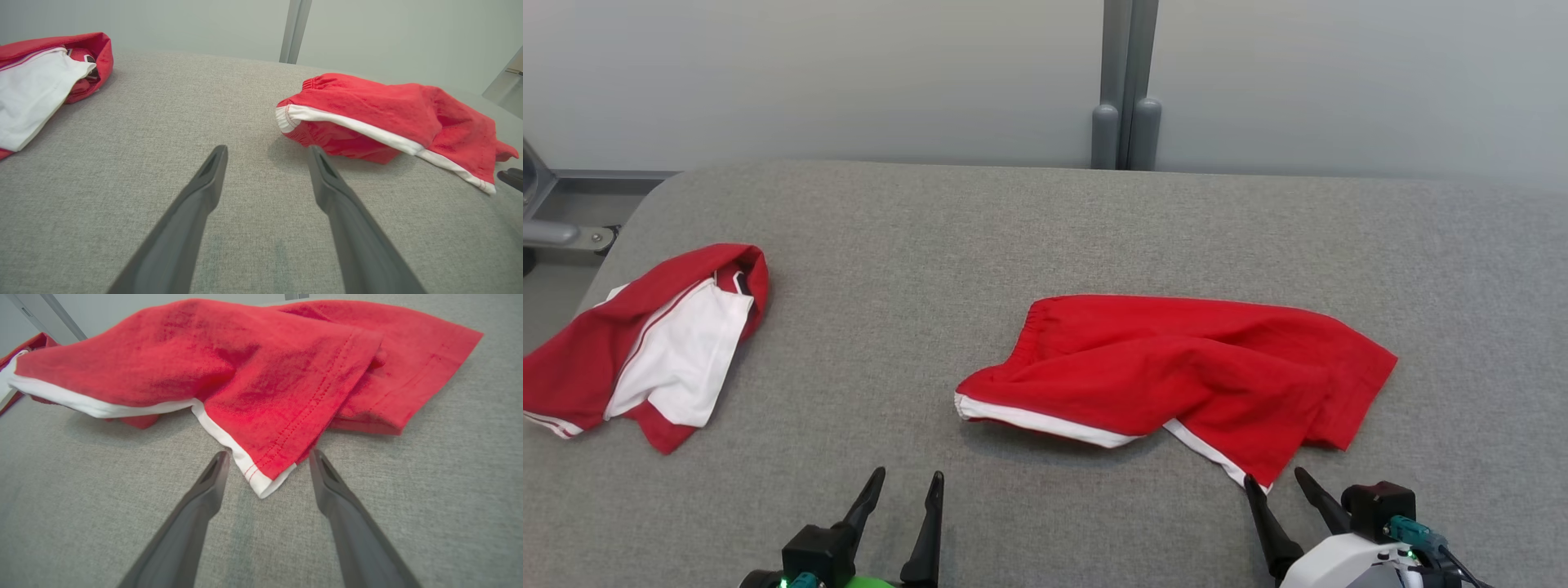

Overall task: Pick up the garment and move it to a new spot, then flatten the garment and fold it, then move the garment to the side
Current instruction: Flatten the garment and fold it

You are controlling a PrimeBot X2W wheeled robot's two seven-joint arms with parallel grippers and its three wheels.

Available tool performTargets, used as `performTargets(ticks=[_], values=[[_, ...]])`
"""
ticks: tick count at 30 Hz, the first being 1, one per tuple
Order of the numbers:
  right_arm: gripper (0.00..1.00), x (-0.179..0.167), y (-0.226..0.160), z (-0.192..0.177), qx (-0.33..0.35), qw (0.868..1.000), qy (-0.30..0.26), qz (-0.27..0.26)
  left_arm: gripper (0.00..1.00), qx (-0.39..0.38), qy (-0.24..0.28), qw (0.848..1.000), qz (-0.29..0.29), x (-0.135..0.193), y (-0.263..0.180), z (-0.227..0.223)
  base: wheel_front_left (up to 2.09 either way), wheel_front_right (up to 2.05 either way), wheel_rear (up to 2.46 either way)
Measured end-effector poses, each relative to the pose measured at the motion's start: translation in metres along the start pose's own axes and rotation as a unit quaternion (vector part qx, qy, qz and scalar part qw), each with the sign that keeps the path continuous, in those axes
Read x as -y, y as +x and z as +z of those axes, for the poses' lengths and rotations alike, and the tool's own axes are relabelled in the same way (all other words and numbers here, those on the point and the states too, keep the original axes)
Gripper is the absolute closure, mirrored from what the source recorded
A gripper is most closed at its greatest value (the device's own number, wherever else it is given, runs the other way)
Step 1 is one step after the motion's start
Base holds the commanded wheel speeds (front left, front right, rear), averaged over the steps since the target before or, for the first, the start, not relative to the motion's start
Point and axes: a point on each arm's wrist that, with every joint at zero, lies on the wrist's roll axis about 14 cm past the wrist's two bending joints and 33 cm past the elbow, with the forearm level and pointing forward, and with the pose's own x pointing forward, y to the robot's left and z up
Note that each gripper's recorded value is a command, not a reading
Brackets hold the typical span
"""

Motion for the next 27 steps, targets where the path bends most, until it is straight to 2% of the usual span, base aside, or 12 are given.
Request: performTargets(ticks=[20, 21, 22, 23, 24, 25, 26, 27], values=[[0.0, 0.002, 0.02, -0.011, -0.021, 0.999, 0.033, -0.011, 0.0, -0.02, 0.01, 1.0, 0.016, -0.011, 0.001, -0.01, 0.0, 0.0, 0.0], [0.12, 0.0, 0.021, -0.01, -0.019, 0.999, 0.033, -0.008, 0.0, -0.02, 0.011, 1.0, 0.015, -0.011, 0.002, -0.01, 0.0, 0.0, 0.0], [0.12, -0.002, 0.021, -0.009, -0.017, 0.999, 0.032, -0.006, 0.0, -0.02, 0.011, 1.0, 0.014, -0.01, 0.002, -0.01, 0.0, 0.0, 0.0], [0.31, -0.003, 0.021, -0.009, -0.017, 0.999, 0.031, -0.004, 0.0, -0.02, 0.012, 1.0, 0.014, -0.01, 0.002, -0.01, 0.0, 0.0, 0.0], [0.62, -0.004, 0.021, -0.009, -0.018, 0.999, 0.03, -0.002, 0.0, -0.02, 0.013, 1.0, 0.013, -0.01, 0.003, -0.01, 0.0, 0.0, 0.0], [0.83, -0.004, 0.02, -0.009, -0.018, 0.999, 0.029, -0.002, 0.0, -0.02, 0.013, 1.0, 0.011, -0.009, 0.003, -0.01, 0.0, 0.0, 0.0], [1.0, -0.004, 0.02, -0.009, -0.017, 0.999, 0.029, -0.002, 0.0, -0.019, 0.013, 1.0, 0.01, -0.008, 0.004, -0.009, 0.0, 0.0, 0.0], [1.0, -0.004, 0.021, -0.007, -0.015, 1.0, 0.028, 0.0, 0.0, -0.019, 0.014, 1.0, 0.008, -0.007, 0.004, -0.009, 0.0, 0.0, 0.0]])
